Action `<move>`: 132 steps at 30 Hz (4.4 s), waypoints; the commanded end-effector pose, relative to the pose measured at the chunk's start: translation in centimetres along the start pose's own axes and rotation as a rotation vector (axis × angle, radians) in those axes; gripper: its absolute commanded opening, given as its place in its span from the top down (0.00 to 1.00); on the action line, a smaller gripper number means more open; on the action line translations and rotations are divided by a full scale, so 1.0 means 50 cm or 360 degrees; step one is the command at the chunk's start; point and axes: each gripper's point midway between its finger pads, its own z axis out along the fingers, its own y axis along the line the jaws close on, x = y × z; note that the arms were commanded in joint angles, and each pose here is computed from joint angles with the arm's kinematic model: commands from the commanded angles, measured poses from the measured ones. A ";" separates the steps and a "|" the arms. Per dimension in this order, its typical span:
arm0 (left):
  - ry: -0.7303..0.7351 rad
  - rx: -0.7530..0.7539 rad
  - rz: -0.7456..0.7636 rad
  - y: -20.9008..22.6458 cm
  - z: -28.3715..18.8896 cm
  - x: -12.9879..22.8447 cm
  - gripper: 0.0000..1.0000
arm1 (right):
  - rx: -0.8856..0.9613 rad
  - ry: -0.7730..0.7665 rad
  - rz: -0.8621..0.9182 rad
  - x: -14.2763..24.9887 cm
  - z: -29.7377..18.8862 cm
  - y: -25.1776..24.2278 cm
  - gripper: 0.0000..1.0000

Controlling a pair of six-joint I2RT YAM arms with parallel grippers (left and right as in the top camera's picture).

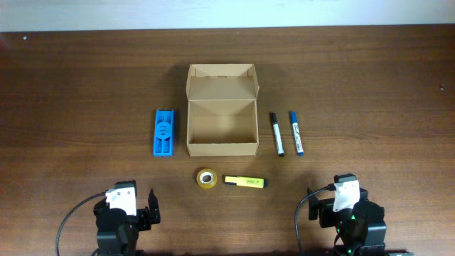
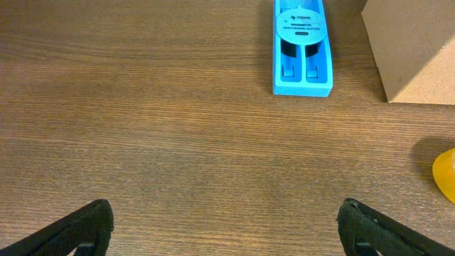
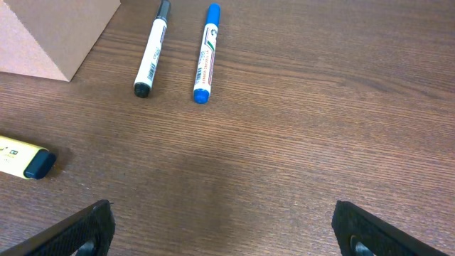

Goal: Pack container

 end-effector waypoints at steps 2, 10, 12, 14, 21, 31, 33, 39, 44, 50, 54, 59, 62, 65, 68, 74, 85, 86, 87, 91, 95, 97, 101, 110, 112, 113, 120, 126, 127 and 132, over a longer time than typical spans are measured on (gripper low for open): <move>-0.0006 -0.0008 0.0033 0.001 0.003 0.003 0.00 | -0.0002 -0.0007 0.0021 0.003 0.003 0.000 0.01; -0.0006 -0.0008 0.0033 0.001 0.003 0.003 0.00 | 0.0019 -0.0143 0.0012 -0.046 -0.003 -0.006 0.01; -0.0006 -0.0008 0.0033 0.001 0.003 0.003 0.00 | 0.0003 -0.0241 0.0004 -0.099 -0.021 -0.004 0.01; -0.0006 -0.0009 0.0033 0.001 0.003 0.003 0.00 | 0.0000 -0.0293 -0.0001 -0.156 -0.043 -0.006 0.01; -0.0006 -0.0009 0.0033 0.001 0.003 0.003 0.01 | -0.0043 -0.0114 0.0013 -0.342 -0.072 -0.013 0.01; -0.0006 -0.0008 0.0033 0.001 0.003 0.003 0.00 | -0.0094 0.0598 0.0286 -0.444 0.082 -0.024 0.01; -0.0006 -0.0008 0.0033 0.001 0.003 0.003 0.00 | -0.0107 0.0728 0.0317 -0.436 0.122 -0.022 0.01; -0.0006 -0.0008 0.0033 0.001 0.003 0.003 0.00 | -0.0122 0.1048 0.0419 -0.367 0.239 -0.017 0.01; -0.0006 -0.0008 0.0033 0.001 0.003 0.003 0.00 | -0.0198 0.1238 0.0468 -0.300 0.296 0.003 0.01; -0.0006 -0.0008 0.0033 0.001 0.003 0.003 0.00 | -0.0199 0.1454 0.0440 -0.212 0.342 0.005 0.01; -0.0006 -0.0008 0.0033 0.001 0.003 0.003 0.00 | -0.0099 0.1507 0.0386 -0.174 0.366 -0.011 0.01; -0.0006 -0.0008 0.0033 0.001 0.003 0.003 0.00 | -0.0001 0.1530 0.0265 -0.153 0.387 -0.010 0.01; -0.0006 -0.0008 0.0033 0.001 0.003 0.003 0.00 | 0.0054 0.1525 0.0177 -0.151 0.392 -0.004 0.02; -0.0006 -0.0009 0.0033 0.001 0.003 0.003 0.00 | 0.0064 0.1536 0.0113 -0.145 0.397 0.013 0.02; -0.0006 -0.0009 0.0033 0.001 0.003 0.003 0.00 | 0.0066 0.1567 0.0055 -0.130 0.402 0.031 0.03; -0.0006 -0.0008 0.0033 0.001 0.003 0.003 0.00 | 0.0073 0.1612 0.0006 -0.108 0.408 0.045 0.14; -0.0006 -0.0008 0.0033 0.001 0.003 0.003 0.00 | 0.0072 0.1601 0.0007 -0.106 0.412 0.045 0.43; -0.0006 -0.0008 0.0033 0.001 0.003 0.003 0.00 | 0.0072 0.1607 0.0007 -0.100 0.412 0.045 0.50; -0.0006 -0.0008 0.0033 0.001 0.003 0.003 0.00 | 0.0072 0.1614 0.0006 -0.094 0.411 0.045 0.54; -0.0006 -0.0008 0.0033 0.001 0.003 0.003 0.00 | 0.0073 0.1649 0.0004 -0.063 0.407 0.045 0.71; -0.0006 -0.0008 0.0033 0.001 0.003 0.003 0.00 | 0.0075 0.1664 0.0002 -0.055 0.404 0.044 0.79; -0.0006 -0.0008 0.0033 0.001 0.003 0.003 0.00 | 0.0076 0.1664 0.0003 -0.059 0.403 0.044 0.85; -0.0006 -0.0008 0.0033 0.001 0.003 0.003 0.00 | 0.0074 0.1658 0.0003 -0.080 0.399 0.044 0.92; -0.0006 -0.0009 0.0033 0.001 0.003 0.003 0.00 | 0.0071 0.1602 0.0008 -0.158 0.386 0.044 0.96; -0.0006 -0.0008 0.0033 0.001 0.003 0.003 0.00 | 0.0070 0.1596 0.0008 -0.172 0.381 0.044 0.96; -0.0006 -0.0008 0.0033 0.001 0.003 0.003 0.00 | 0.0069 0.1587 0.0009 -0.184 0.376 0.044 0.96; -0.0006 -0.0008 0.0033 0.001 0.003 0.003 0.00 | 0.0055 0.1421 0.0024 -0.292 0.338 0.044 0.96; -0.0006 -0.0008 0.0033 0.001 0.003 0.003 0.00 | -0.0255 0.1182 -0.0033 -0.409 0.291 0.118 0.96; -0.0006 -0.0008 0.0033 0.001 0.003 0.003 0.01 | -0.0329 0.1149 -0.0056 -0.423 0.285 0.141 0.96; -0.0006 -0.0008 0.0033 0.001 0.003 0.003 0.00 | -0.0633 0.1049 -0.0292 -0.448 0.258 0.274 0.96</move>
